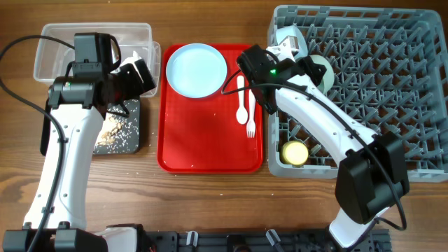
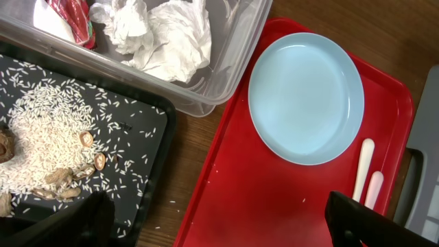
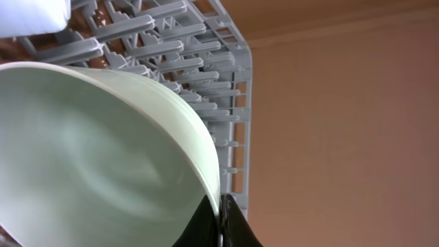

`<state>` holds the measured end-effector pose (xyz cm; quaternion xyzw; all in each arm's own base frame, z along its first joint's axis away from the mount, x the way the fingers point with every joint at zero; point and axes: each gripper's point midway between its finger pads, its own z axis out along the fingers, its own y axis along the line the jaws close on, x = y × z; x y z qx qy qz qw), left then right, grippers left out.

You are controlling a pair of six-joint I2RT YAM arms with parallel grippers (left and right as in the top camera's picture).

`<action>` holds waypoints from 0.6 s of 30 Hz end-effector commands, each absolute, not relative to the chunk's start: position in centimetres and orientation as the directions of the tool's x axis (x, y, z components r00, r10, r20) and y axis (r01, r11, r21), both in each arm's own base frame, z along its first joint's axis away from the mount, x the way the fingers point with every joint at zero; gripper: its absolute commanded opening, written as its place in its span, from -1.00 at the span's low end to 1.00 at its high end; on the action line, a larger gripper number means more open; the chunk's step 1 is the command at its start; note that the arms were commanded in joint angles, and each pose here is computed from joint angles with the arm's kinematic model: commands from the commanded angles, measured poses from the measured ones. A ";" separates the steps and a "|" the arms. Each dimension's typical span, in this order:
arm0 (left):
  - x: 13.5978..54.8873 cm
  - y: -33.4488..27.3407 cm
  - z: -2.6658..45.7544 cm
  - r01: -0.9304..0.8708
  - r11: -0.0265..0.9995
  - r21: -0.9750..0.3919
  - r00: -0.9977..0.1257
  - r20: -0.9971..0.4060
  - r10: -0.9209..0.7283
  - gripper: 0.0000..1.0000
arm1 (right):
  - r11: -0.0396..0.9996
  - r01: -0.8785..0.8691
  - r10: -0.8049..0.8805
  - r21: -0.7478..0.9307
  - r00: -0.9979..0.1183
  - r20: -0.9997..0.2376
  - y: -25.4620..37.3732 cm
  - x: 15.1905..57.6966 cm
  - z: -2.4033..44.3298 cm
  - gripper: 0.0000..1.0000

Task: Sort waste into correct bins and load items into the dishwasher rack
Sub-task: 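Place the green bowl into the dish rack with the right gripper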

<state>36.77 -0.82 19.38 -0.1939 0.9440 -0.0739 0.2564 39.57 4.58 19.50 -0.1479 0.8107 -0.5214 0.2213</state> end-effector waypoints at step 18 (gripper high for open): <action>37.0 -0.7 19.8 -0.322 0.919 -0.229 -0.790 -0.470 -0.394 1.00 | 0.308 0.093 -0.457 -0.947 -0.858 -0.233 3.6 39.6 21.0 -0.92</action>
